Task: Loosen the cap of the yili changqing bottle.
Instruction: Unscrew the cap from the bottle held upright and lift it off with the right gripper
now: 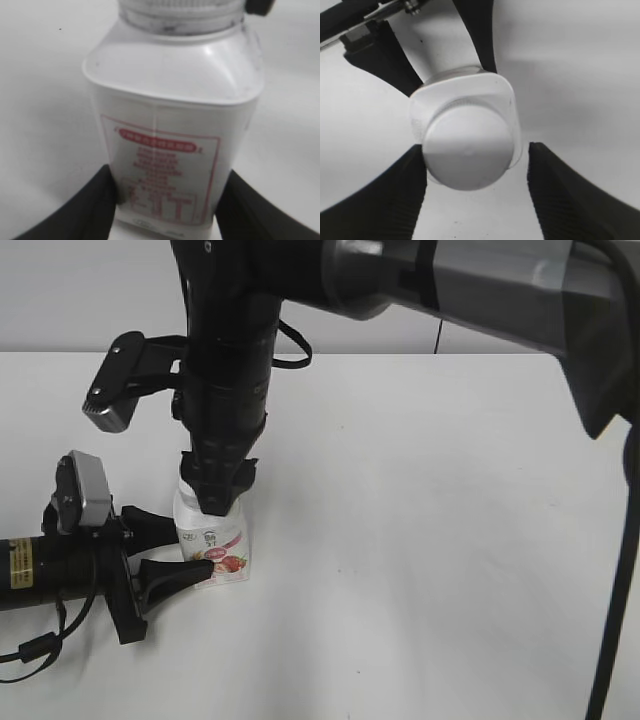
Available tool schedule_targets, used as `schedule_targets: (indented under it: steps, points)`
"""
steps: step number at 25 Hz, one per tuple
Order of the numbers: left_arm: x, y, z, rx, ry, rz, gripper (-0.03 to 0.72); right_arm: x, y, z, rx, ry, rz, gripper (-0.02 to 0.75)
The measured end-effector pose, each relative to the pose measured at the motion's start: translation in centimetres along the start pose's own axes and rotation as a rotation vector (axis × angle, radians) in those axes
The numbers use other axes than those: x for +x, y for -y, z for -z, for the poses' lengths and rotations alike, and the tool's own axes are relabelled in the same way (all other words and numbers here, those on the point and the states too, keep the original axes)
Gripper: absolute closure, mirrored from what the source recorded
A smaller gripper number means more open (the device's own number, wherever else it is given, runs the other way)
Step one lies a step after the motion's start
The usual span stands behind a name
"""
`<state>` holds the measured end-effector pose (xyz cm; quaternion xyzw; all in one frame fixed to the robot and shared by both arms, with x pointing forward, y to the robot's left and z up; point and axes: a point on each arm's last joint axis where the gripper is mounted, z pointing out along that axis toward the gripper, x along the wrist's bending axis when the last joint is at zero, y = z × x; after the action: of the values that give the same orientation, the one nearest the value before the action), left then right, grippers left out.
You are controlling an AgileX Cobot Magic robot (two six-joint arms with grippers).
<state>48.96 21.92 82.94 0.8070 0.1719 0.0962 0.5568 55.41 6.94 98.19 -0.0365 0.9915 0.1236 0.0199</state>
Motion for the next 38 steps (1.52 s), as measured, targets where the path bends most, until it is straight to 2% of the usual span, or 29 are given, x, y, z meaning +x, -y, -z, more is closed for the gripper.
schedule_targets:
  steps: [3,8,11,16,18,22,34,35,38]
  points:
    - [0.0,0.0,0.0,0.000,0.000,0.000,0.312,0.0,0.0,0.4,-0.003,0.007,-0.013,0.172]
    - [0.0,0.0,0.0,0.000,0.001,0.000,0.312,0.2,-0.5,2.3,-0.050,0.024,-0.148,0.160]
    - [0.0,0.0,0.0,0.000,0.001,0.000,0.312,0.2,-0.9,3.2,-0.091,0.015,-0.388,0.160]
    - [0.0,0.0,0.0,0.000,0.001,0.000,0.312,0.2,-1.0,3.3,-0.098,-0.009,-0.921,0.160]
    - [0.0,0.0,0.0,0.000,0.001,0.000,0.312,0.2,-1.0,3.3,-0.098,-0.013,-1.017,0.160]
    - [0.0,0.0,0.0,0.000,0.001,0.000,0.312,0.1,-0.9,2.8,-0.087,-0.018,-1.071,0.160]
    - [0.0,0.0,0.0,0.000,0.001,0.000,0.312,-0.2,-0.6,-0.4,-0.022,-0.034,-1.091,0.162]
    - [0.0,0.0,0.0,0.000,0.001,0.000,0.312,-0.2,-0.6,-0.4,-0.022,-0.034,-1.091,0.169]
    - [0.0,0.0,0.0,0.000,0.000,0.000,0.312,-0.2,-0.6,-0.4,-0.022,-0.034,-1.091,0.253]
